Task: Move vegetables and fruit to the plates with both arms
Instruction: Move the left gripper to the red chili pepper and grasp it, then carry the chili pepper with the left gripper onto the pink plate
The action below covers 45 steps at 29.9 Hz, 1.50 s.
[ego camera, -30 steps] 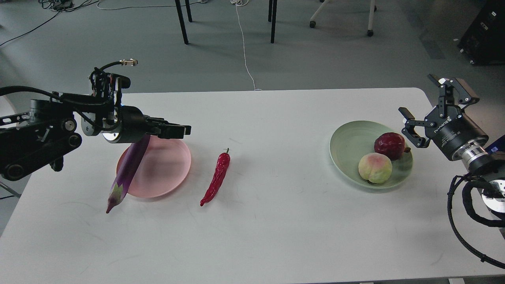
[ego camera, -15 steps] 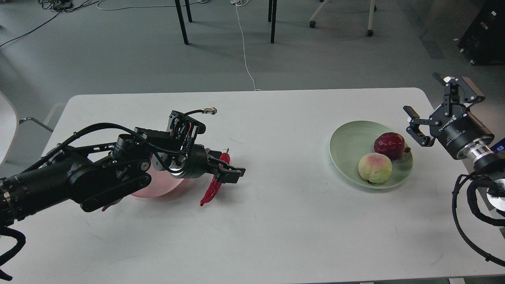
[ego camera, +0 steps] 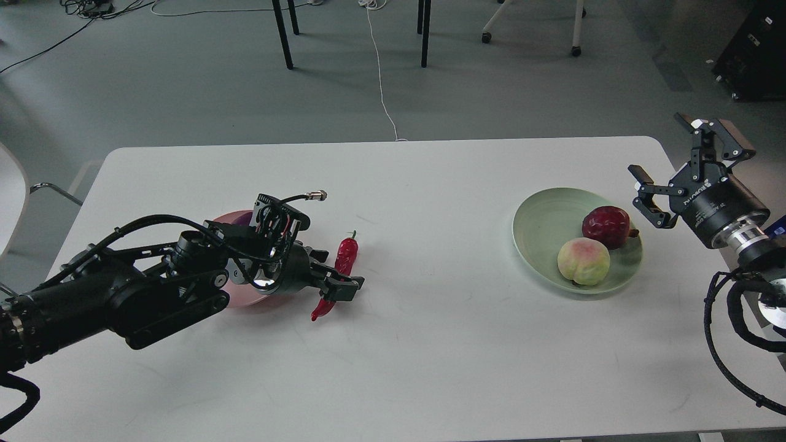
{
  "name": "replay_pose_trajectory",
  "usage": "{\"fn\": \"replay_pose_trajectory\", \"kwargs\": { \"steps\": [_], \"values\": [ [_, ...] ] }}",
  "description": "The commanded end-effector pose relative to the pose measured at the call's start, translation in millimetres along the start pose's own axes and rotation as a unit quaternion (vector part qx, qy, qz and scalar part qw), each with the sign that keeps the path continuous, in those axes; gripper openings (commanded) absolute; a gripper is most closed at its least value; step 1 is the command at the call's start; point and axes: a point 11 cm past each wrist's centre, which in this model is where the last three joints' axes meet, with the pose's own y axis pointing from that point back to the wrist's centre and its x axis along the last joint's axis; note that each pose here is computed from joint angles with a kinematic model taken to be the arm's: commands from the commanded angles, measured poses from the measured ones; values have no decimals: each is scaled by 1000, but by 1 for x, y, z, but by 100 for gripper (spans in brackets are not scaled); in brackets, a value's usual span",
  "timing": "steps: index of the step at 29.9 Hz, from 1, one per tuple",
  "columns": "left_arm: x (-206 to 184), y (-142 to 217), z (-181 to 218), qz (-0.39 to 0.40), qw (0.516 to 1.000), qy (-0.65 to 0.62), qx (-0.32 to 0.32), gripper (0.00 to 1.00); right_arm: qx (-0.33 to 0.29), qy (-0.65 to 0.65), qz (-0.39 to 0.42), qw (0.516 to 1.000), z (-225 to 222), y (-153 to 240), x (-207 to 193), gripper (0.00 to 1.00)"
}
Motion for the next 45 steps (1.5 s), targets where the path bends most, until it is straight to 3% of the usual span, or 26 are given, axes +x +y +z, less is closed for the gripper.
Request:
{"fn": "replay_pose_trajectory", "kwargs": {
  "steps": [1,3,7,8,15,23,29,32,37,39,41,42,43,45],
  "values": [
    [-3,1,-5,-4,1000,-3,7,89,0,1,0,1000,0,0,0,98],
    [-4,2,-8,-4,1000,-3,10,78,0,1,0,1000,0,0,0,98],
    [-4,3,-9,-6,1000,-8,13,31,1,0,0,1000,0,0,0,98],
    [-5,3,-9,-7,1000,-14,15,26,1,0,0,1000,0,0,0,98],
    [3,3,-4,0,999,-29,12,15,0,0,0,1000,0,0,0,98],
    [44,25,9,50,998,-31,-11,14,0,0,0,1000,0,0,0,98],
    [44,69,-35,34,999,-13,38,15,-1,-2,-1,1000,2,-1,-1,98],
    [33,85,-48,37,997,63,34,16,-1,-2,-2,1000,2,-1,-2,98],
    [1,96,-66,32,983,176,46,18,-1,-2,-2,1000,2,-1,-2,98],
    [-2,96,-67,33,981,185,45,23,-1,-2,-2,1000,2,-1,-2,98],
    [-2,95,-65,35,979,200,38,42,-2,-2,-3,1000,3,-1,-2,98],
    [-1,95,-65,37,977,206,36,63,-2,-3,-3,1000,3,-1,-3,98],
    [-2,95,-64,36,976,212,32,98,-2,-2,-2,1000,3,-1,-2,98],
    [-1,96,-65,39,976,213,32,100,-3,-1,-2,1000,4,-1,-2,98]
  ]
}}
